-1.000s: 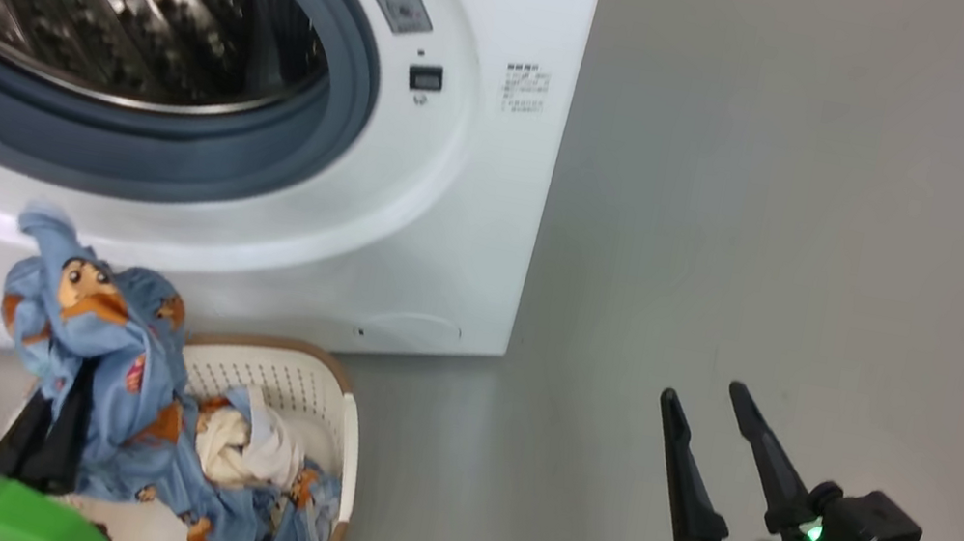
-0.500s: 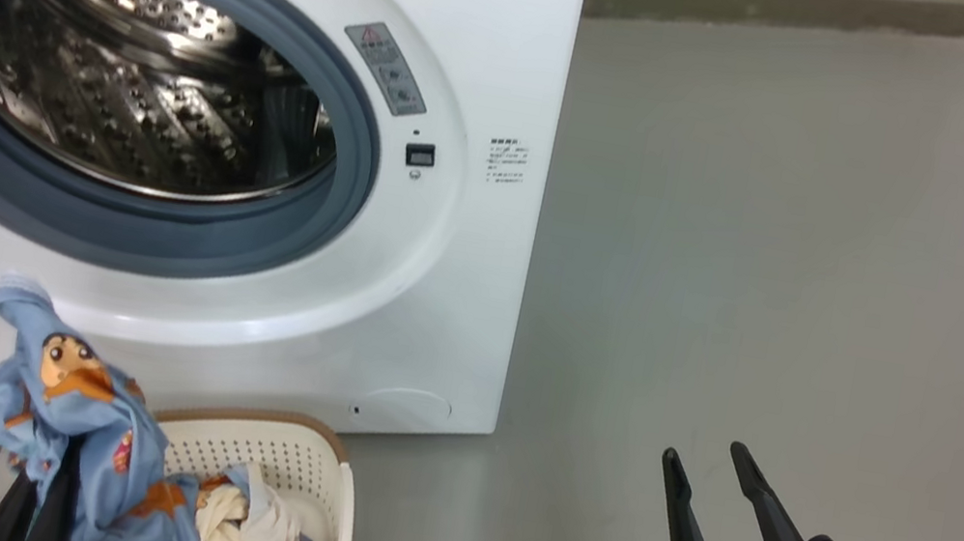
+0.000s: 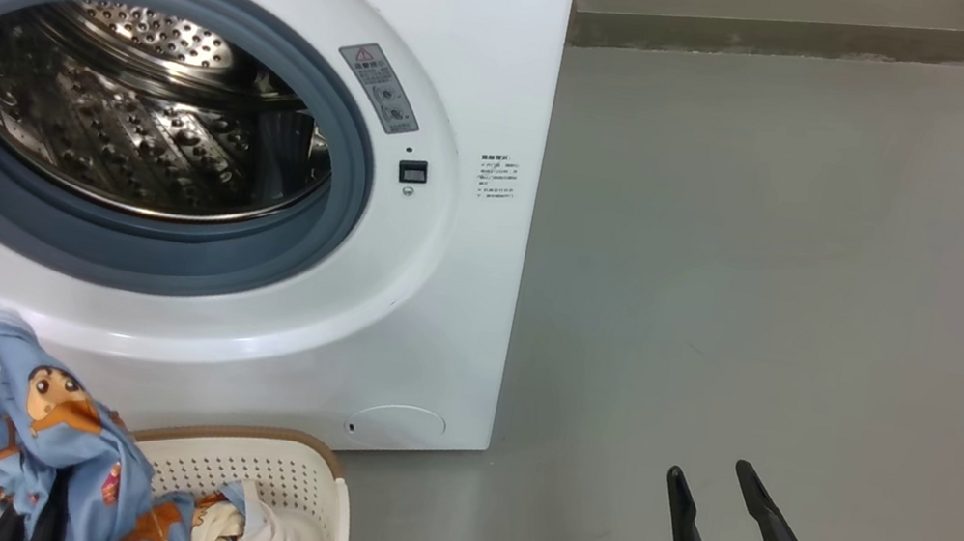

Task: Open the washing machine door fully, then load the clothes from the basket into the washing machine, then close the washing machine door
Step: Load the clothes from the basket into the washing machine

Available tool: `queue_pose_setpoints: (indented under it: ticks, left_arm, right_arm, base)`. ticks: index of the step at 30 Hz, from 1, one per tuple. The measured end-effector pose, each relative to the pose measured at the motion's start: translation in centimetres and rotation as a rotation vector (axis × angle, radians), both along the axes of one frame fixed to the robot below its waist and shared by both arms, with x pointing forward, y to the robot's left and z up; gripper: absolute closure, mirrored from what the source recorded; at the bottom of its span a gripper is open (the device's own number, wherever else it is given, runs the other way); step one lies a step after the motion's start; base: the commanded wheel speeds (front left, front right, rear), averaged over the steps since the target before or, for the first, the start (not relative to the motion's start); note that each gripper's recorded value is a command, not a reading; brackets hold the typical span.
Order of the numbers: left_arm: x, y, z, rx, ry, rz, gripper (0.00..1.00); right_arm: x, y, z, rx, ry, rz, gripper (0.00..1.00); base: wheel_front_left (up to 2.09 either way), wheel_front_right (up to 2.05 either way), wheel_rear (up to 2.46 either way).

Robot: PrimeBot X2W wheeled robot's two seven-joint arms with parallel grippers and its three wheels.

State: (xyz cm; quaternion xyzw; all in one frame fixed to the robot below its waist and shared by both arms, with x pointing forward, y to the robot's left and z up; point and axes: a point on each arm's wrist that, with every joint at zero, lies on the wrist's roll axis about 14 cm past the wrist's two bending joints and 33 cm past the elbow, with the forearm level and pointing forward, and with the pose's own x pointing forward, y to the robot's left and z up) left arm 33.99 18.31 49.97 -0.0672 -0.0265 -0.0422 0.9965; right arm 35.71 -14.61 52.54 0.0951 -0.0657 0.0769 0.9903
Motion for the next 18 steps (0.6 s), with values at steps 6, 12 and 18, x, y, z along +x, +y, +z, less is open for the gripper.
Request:
queue_pose_setpoints:
  ticks: [6,12,18]
  left_arm:
    - [0.1,-0.3,-0.3,-0.015,0.008,0.001,1.00]
    - [0.6,-0.4,-0.9,-0.027,0.029,0.002,1.00]
    - [2.6,-0.7,-0.2,-0.037,0.005,-0.007,1.00]
  right_arm:
    - [0.0,-0.1,-0.2,0.002,0.006,-0.004,0.00]
    - [0.2,-0.3,-0.7,0.003,0.022,-0.011,0.00]
    - [0.4,-0.5,-1.3,0.004,0.041,-0.016,0.00]
  base:
    - [0.00,0.00,0.00]
    - [0.00,0.00,0.00]
    - [0.00,0.00,0.00]
